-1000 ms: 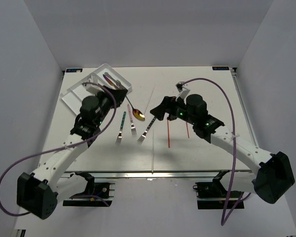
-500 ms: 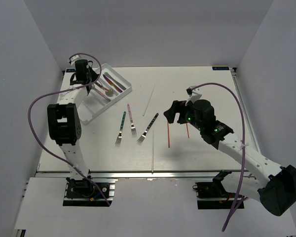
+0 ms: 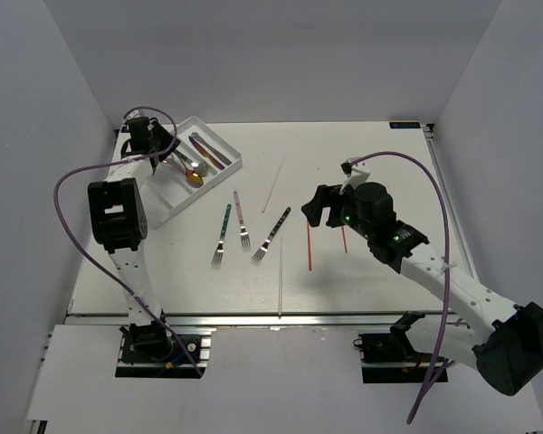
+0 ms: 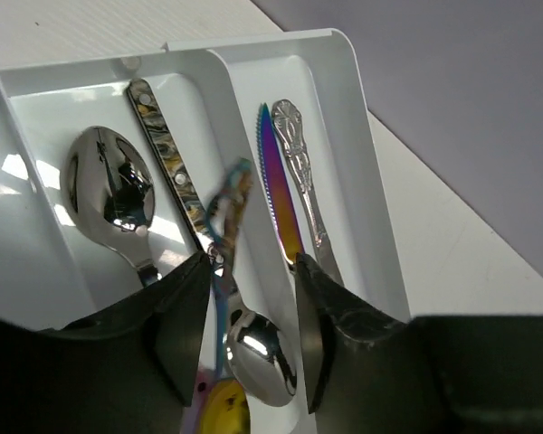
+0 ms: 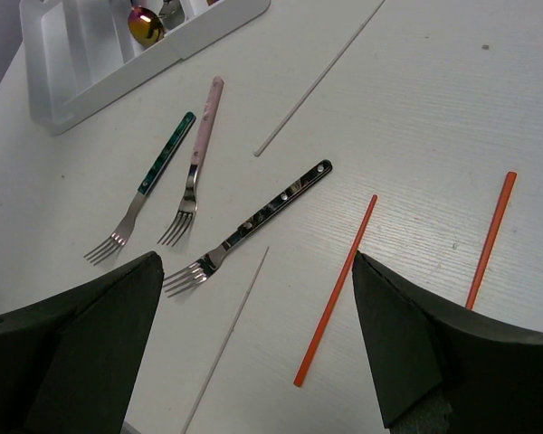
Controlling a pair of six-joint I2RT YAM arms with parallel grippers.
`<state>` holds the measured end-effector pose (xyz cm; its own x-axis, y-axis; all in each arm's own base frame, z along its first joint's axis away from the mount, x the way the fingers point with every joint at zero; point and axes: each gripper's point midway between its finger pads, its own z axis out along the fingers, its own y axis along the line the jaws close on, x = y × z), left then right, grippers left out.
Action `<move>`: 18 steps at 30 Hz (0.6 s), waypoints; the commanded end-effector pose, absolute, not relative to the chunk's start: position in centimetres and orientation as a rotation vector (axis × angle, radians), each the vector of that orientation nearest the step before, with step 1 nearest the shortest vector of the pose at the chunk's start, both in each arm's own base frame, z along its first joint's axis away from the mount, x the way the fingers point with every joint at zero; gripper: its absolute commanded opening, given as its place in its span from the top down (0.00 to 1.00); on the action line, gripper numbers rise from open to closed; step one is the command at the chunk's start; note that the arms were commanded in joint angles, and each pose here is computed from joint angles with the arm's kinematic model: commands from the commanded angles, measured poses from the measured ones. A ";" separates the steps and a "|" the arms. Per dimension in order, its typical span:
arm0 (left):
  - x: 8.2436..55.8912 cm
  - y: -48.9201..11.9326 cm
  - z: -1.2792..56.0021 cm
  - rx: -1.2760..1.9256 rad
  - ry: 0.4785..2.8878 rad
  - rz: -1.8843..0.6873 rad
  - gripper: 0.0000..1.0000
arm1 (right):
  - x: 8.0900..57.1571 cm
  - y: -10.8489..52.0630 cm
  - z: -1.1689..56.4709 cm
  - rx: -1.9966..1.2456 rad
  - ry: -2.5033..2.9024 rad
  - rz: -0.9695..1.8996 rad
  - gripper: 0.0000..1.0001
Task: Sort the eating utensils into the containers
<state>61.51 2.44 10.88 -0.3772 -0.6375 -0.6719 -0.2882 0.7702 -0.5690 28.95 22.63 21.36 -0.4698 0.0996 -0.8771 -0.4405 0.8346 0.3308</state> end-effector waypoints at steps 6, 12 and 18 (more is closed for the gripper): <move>60.9 1.9 14.9 -0.735 1.898 -0.516 0.02 | 30.5 22.5 19.5 -0.218 2.040 0.571 0.11; 55.6 2.8 21.0 -0.800 1.909 -0.375 0.02 | 32.9 21.8 16.2 -0.133 2.205 0.390 0.11; 44.5 3.7 28.7 -0.798 1.787 -0.228 0.02 | 34.4 21.3 11.6 -0.157 2.379 0.237 0.20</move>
<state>50.65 2.99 22.83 -0.2643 -0.6637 -0.6998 -0.3984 0.7359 -0.5475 33.93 22.36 12.62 -0.6897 -0.0234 -0.7237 -0.2220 0.9582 0.1805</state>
